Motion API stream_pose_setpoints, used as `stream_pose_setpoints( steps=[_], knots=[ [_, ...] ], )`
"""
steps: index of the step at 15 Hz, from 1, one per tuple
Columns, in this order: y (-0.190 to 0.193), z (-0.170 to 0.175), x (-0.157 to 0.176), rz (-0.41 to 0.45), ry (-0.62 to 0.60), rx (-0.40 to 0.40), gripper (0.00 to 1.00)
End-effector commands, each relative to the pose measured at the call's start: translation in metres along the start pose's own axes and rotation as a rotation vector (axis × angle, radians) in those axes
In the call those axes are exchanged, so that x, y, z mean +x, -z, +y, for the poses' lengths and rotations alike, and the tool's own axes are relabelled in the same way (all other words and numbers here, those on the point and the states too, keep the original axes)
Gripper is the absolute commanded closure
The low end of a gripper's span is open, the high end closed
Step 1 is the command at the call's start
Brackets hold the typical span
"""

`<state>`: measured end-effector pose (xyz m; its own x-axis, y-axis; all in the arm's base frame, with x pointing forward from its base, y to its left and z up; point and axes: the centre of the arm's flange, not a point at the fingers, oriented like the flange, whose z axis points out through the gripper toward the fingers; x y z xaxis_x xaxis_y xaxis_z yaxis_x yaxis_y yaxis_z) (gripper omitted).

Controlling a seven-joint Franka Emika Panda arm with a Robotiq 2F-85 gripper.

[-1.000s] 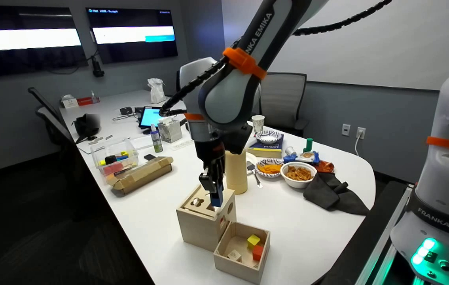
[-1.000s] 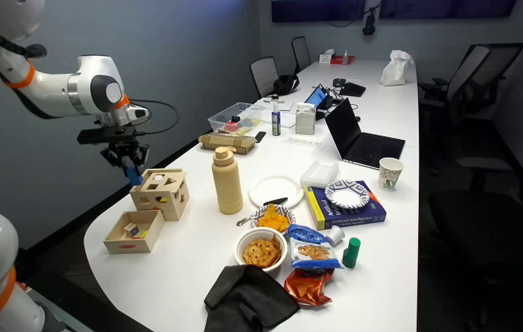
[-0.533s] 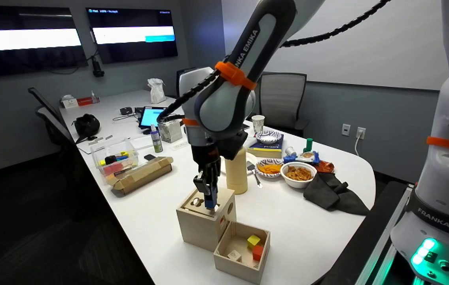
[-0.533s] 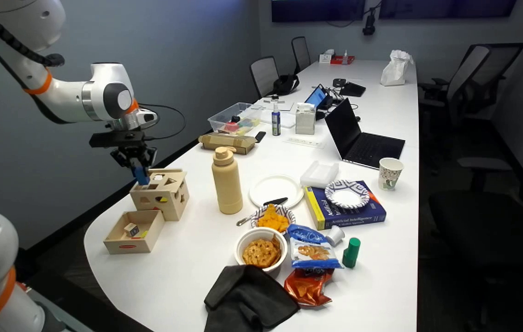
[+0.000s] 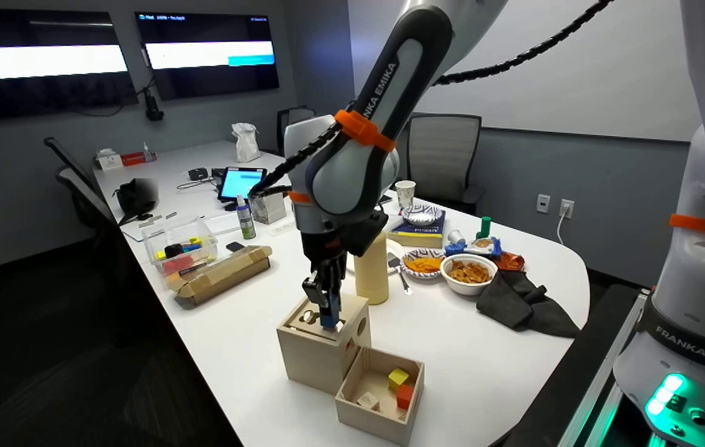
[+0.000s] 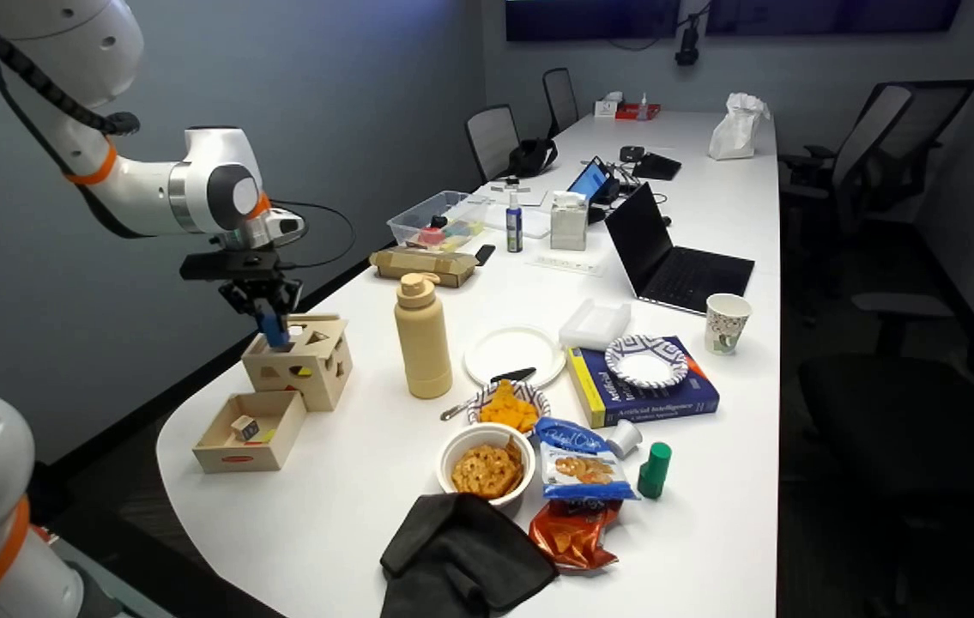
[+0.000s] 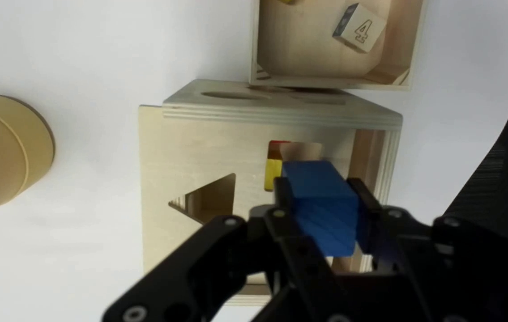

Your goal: Put the blue block inside the bigger block

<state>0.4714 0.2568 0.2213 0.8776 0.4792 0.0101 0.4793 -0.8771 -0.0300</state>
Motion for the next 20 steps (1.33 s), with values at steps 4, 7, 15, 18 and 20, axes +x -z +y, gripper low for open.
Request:
stream_pose_setpoints(
  steps=[4, 7, 15, 18, 20],
  knots=[
    [-0.005, 0.009, 0.005, 0.008, -0.054, -0.014, 0.91],
    [-0.012, 0.010, 0.007, -0.003, -0.051, -0.003, 0.91],
    [-0.013, 0.006, 0.010, -0.010, -0.052, -0.005, 0.91],
    [-0.016, 0.000, 0.010, -0.010, -0.078, -0.031, 0.91],
    [-0.019, -0.002, 0.011, -0.014, -0.092, -0.042, 0.91]
  ],
)
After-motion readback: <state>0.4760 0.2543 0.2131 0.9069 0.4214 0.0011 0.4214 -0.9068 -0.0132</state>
